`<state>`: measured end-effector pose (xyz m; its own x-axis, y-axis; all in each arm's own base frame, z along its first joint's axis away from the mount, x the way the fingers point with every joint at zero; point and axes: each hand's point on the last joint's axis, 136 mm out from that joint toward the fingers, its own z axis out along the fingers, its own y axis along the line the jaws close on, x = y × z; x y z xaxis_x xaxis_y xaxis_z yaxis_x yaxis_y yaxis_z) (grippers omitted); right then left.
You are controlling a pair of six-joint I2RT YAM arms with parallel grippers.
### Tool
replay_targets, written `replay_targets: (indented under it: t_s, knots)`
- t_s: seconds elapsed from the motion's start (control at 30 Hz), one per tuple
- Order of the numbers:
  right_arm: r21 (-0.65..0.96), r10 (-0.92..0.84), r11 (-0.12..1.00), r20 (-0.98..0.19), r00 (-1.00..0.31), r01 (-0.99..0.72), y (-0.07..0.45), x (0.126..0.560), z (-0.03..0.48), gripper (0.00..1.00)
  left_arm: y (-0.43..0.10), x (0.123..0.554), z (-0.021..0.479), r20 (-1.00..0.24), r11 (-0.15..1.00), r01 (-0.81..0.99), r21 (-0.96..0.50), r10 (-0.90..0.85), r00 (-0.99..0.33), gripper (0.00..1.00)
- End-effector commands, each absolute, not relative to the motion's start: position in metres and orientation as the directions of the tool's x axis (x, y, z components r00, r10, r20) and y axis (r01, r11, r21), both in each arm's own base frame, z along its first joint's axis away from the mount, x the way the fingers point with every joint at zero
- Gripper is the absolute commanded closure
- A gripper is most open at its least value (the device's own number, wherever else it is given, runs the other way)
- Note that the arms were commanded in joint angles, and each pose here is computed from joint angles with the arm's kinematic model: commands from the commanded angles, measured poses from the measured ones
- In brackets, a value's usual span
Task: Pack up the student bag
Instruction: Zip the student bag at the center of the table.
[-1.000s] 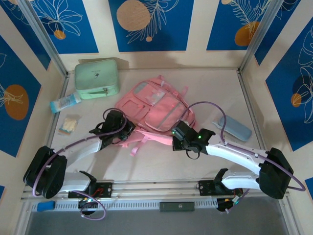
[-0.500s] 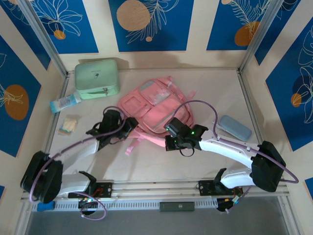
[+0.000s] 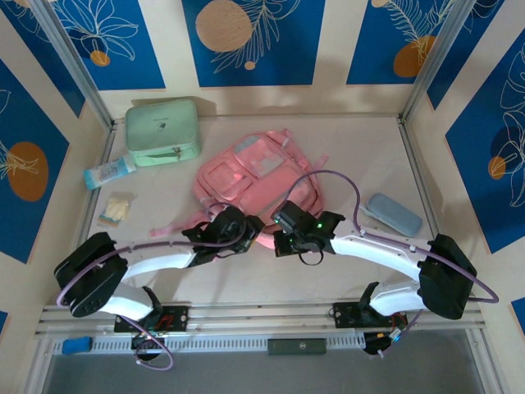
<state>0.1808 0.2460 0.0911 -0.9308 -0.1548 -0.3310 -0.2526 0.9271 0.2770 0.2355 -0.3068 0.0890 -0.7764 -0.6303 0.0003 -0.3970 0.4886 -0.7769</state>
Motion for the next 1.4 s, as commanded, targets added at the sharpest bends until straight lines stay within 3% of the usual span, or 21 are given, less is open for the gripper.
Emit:
replay_targets:
  t_s: [0.0, 0.1, 0.13, 0.37, 0.5, 0.8, 0.83, 0.93, 1.03, 1.13, 1.23, 1.37]
  knots:
    - [0.288, -0.16, 0.92, -0.343, -0.926, -0.265, 0.254, 0.182, 0.095, 1.0, -0.309, 0.253, 0.107, -0.051, 0.46, -0.393, -0.796, -0.698, -0.714, 0.67]
    - [0.247, -0.159, 0.937, -0.329, -0.931, -0.247, 0.246, 0.182, 0.093, 1.0, -0.286, 0.252, 0.094, -0.1, 0.494, -0.424, -0.759, -0.733, -0.673, 0.98]
    - [0.224, -0.155, 0.946, -0.327, -0.932, -0.236, 0.241, 0.182, 0.094, 1.0, -0.279, 0.252, 0.092, -0.118, 0.504, -0.422, -0.754, -0.735, -0.668, 1.0]
    - [0.029, -0.083, 0.995, -0.257, -0.963, -0.093, 0.176, 0.171, 0.092, 1.0, -0.192, 0.247, 0.079, -0.185, 0.641, -0.421, -0.642, -0.662, -0.727, 1.0]
    - [0.049, -0.049, 0.997, -0.233, -0.971, -0.062, 0.162, 0.174, 0.088, 1.0, -0.163, 0.257, 0.088, -0.206, 0.695, -0.351, -0.627, -0.583, -0.786, 1.0]
    - [0.297, -0.3, 0.872, -0.3, -0.905, -0.388, 0.279, 0.164, 0.115, 1.0, -0.144, 0.308, 0.121, -0.271, 0.736, -0.232, -0.636, -0.495, -0.826, 1.0]
    - [0.332, -0.296, 0.861, -0.291, -0.91, -0.386, 0.289, 0.165, 0.114, 1.0, -0.145, 0.311, 0.123, -0.275, 0.737, -0.218, -0.64, -0.485, -0.83, 0.99]
    - [0.356, -0.275, 0.859, -0.286, -0.918, -0.368, 0.3, 0.173, 0.108, 1.0, -0.151, 0.308, 0.131, -0.268, 0.714, -0.183, -0.676, -0.469, -0.842, 0.75]
    - [0.276, -0.292, 0.885, -0.301, -0.908, -0.376, 0.289, 0.184, 0.105, 1.0, -0.142, 0.285, 0.128, -0.253, 0.712, -0.218, -0.667, -0.492, -0.833, 0.53]
    - [0.26, -0.308, 0.884, -0.303, -0.902, -0.39, 0.278, 0.188, 0.103, 1.0, -0.136, 0.259, 0.122, -0.212, 0.688, -0.282, -0.669, -0.54, -0.815, 0.46]
    - [0.341, -0.358, 0.825, -0.3, -0.884, -0.45, 0.288, 0.177, 0.096, 1.0, -0.147, 0.237, 0.119, -0.182, 0.644, -0.324, -0.693, -0.591, -0.786, 0.46]
    - [0.33, -0.364, 0.83, -0.293, -0.884, -0.45, 0.288, 0.182, 0.088, 0.98, -0.169, 0.225, 0.114, -0.127, 0.551, -0.372, -0.747, -0.668, -0.733, 0.44]
